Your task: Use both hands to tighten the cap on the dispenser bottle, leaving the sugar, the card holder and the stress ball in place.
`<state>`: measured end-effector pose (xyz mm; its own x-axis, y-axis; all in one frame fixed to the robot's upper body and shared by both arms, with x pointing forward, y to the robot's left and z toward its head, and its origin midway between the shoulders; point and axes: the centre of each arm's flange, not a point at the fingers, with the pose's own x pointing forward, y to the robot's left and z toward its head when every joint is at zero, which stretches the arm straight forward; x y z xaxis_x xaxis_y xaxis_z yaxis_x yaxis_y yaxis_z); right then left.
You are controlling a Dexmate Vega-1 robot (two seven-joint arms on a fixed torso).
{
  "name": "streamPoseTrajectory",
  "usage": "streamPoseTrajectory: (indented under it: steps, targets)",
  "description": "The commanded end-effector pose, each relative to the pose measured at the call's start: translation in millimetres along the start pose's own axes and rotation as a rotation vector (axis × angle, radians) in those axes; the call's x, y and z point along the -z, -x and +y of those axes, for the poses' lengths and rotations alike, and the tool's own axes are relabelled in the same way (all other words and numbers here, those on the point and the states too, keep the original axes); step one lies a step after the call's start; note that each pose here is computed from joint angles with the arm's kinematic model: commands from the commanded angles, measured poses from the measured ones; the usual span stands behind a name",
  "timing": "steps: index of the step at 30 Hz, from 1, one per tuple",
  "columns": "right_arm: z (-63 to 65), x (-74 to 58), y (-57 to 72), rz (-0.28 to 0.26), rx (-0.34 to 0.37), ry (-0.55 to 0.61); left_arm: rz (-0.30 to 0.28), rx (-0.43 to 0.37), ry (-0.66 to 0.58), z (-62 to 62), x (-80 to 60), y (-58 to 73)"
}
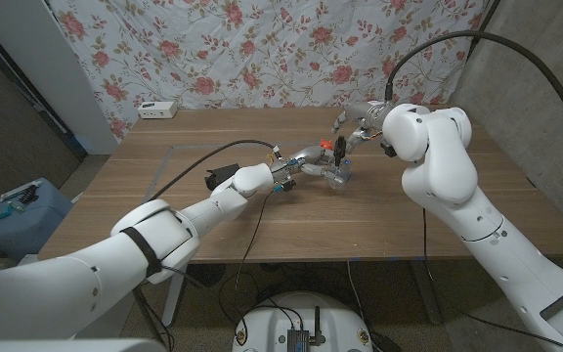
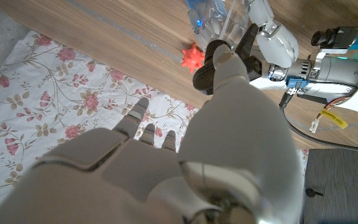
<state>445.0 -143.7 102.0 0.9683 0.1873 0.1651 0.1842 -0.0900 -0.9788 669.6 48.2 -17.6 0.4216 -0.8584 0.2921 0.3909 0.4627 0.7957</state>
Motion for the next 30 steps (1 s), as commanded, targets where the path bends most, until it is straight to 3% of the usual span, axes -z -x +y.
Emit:
streamPoseTrajectory:
  steps: [1,16,30]
  targets:
    - [1.6,-5.0,-6.2,0.01,-0.045,0.034,0.002,0.002,0.0,1.4,0.3,0.2]
    - [-0.6,-10.1,-15.7,0.035,-0.104,0.06,-0.003,-0.004,0.002,1.3,0.9,3.3]
    - [-1.1,-10.7,-12.8,0.076,-0.123,0.061,-0.008,0.0,-0.001,-1.3,-0.3,3.6]
